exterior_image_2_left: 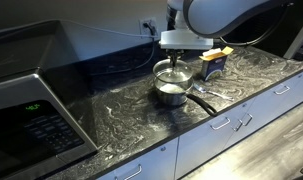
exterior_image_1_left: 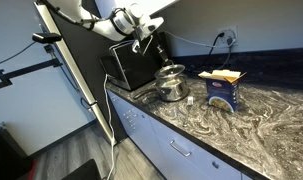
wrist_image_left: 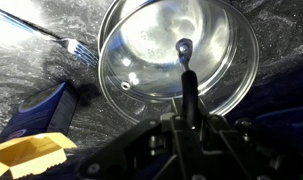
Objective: Remove the lid from the pot
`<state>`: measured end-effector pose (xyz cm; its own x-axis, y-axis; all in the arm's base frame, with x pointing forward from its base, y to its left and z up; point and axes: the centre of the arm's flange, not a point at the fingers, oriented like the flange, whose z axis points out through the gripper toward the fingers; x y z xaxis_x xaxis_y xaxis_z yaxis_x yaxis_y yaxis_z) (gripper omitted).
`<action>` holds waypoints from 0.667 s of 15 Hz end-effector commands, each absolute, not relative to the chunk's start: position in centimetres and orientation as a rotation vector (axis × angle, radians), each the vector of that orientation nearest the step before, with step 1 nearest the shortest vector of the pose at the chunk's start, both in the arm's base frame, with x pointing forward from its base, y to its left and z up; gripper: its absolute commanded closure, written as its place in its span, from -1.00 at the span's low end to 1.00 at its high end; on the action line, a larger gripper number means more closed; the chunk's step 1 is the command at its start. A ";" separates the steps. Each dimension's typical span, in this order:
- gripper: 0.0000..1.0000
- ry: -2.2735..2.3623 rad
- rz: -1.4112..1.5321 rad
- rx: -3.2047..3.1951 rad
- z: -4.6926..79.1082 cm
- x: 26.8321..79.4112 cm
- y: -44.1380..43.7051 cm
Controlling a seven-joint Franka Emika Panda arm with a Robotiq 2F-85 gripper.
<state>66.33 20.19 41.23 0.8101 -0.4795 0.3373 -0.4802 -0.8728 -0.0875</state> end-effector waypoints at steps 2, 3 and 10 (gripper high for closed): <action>0.93 -0.861 0.482 2.973 44.9 64.0 17.4; 0.93 -0.898 0.473 2.952 45.4 63.6 16.4; 0.93 -1.164 0.388 2.815 46.9 60.9 7.0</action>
